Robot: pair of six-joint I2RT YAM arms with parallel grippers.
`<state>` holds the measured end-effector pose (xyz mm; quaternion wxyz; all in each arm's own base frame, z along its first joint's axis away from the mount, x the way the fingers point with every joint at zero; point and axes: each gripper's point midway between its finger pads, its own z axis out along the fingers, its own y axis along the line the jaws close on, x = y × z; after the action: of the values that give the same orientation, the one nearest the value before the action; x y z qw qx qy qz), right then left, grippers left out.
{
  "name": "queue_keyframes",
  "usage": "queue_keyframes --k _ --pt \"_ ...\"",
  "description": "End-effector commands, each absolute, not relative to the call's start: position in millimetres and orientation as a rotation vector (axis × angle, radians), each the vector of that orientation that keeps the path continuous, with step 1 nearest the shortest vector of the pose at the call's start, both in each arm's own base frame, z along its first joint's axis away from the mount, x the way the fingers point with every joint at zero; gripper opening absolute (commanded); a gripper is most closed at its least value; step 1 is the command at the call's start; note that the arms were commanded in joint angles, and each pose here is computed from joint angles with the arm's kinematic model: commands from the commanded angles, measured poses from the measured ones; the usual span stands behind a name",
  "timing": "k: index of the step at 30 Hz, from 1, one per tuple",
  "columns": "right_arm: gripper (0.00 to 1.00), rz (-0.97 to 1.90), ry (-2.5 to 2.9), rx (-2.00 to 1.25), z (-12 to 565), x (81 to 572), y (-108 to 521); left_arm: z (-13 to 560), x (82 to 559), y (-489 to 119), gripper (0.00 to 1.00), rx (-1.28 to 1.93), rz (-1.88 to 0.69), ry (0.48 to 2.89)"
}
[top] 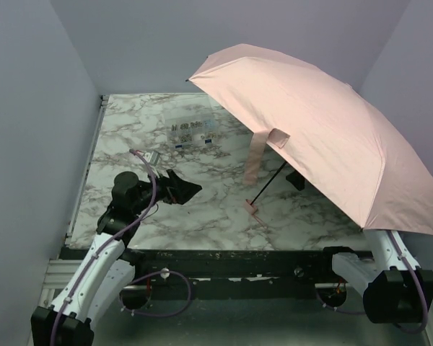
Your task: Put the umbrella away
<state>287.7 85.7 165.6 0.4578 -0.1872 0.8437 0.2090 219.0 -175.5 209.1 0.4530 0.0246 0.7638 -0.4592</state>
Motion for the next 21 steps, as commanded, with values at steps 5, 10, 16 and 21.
queue_keyframes --k 5,10,16,21 --pt "1.00 0.631 1.967 -0.886 156 249 109 215 237 -242 0.94 0.295 -1.202 1.917" --pt "1.00 0.602 2.053 -0.852 147 251 101 223 245 -307 0.89 0.544 -1.344 1.877" --pt "1.00 0.623 2.070 -0.903 145 245 100 220 255 -365 0.84 0.753 -1.435 1.818" --pt "1.00 0.613 2.082 -0.894 142 246 98 202 259 -397 0.82 0.865 -1.492 1.821"
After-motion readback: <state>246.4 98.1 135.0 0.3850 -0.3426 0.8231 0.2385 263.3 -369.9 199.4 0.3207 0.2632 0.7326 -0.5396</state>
